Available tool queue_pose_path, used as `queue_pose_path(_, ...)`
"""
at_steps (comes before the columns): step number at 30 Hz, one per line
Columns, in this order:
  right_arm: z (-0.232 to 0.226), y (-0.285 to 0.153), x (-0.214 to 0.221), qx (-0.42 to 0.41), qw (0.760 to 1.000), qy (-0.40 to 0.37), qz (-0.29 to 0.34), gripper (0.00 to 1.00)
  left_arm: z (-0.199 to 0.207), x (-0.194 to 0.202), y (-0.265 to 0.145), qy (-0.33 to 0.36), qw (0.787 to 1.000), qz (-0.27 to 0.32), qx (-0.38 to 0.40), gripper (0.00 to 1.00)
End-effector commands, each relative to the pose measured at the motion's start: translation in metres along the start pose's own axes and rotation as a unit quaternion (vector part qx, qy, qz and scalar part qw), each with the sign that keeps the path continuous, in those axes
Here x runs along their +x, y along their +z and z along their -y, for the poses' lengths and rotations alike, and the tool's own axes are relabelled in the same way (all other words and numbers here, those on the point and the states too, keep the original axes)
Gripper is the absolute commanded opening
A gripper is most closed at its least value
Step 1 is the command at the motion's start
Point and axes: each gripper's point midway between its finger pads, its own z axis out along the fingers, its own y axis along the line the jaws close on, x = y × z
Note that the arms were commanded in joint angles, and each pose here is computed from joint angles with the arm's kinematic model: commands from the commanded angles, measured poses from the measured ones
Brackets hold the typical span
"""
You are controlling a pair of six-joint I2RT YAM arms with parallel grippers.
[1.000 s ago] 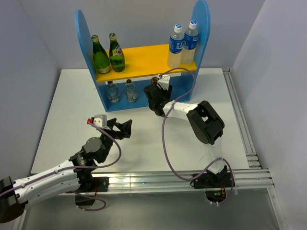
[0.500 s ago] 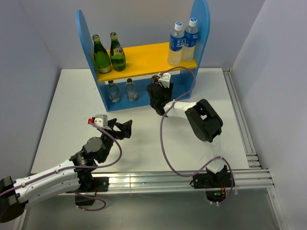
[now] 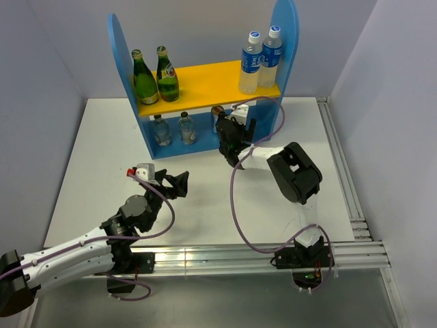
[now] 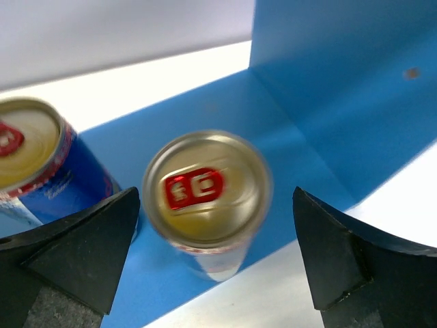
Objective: Place and organize the beverage onto the shelf
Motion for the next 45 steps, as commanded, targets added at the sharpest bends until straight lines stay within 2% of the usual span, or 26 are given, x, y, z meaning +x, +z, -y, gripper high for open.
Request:
queue_pose_path(1, 0.014, -0.008, -0.061, 0.012, 0.994, 0.091, 0.060, 1.00, 0.003, -0.008, 0.001, -0.007, 1.000, 0.015, 0.000, 0.92)
queue_pose_path(16, 0.029, -0.069, -0.059, -0.026, 0.993, 0.106, 0.050, 1.00, 0.003, -0.001, 0.008, 0.006, 1.000, 0.007, -0.011, 0.92)
queue_pose_path(27, 0.033, -0.081, -0.049, -0.019, 0.993, 0.112, 0.036, 0.98, 0.001, -0.003, 0.007, 0.006, 1.000, 0.007, -0.015, 0.92)
queue_pose_path(28, 0.033, -0.082, -0.047, -0.018, 0.992, 0.117, 0.032, 0.96, 0.001, -0.003, 0.007, 0.005, 1.000, 0.008, -0.016, 0.92)
queue_pose_path(30, 0.031, -0.082, -0.045, -0.026, 0.993, 0.114, 0.031, 0.78, 0.001, -0.003, 0.007, 0.005, 1.000, 0.007, -0.015, 0.92)
queue_pose_path(31, 0.029, -0.081, -0.043, -0.030, 0.993, 0.109, 0.031, 0.66, 0.001, -0.002, 0.007, 0.006, 1.000, 0.006, -0.016, 0.92)
queue_pose_path(32, 0.027, -0.080, -0.042, -0.030, 0.993, 0.107, 0.029, 0.47, 0.001, -0.002, 0.007, 0.007, 1.000, 0.006, -0.016, 0.92)
queue_pose_path(33, 0.026, -0.079, -0.041, -0.028, 0.994, 0.105, 0.029, 0.38, 0.001, -0.001, 0.007, 0.007, 1.000, 0.005, -0.016, 0.92)
queue_pose_path(34, 0.023, -0.077, -0.040, -0.027, 0.994, 0.102, 0.028, 0.34, 0.001, 0.000, 0.008, 0.008, 1.000, 0.004, -0.016, 0.92)
queue_pose_path(42, 0.012, -0.063, -0.036, -0.023, 0.995, 0.096, 0.024, 0.29, -0.001, -0.003, 0.007, 0.009, 1.000, 0.008, -0.020, 0.92)
queue_pose_path(45, 0.011, -0.057, -0.035, -0.019, 0.995, 0.095, 0.023, 0.23, -0.003, -0.003, 0.006, 0.009, 1.000, 0.009, -0.022, 0.92)
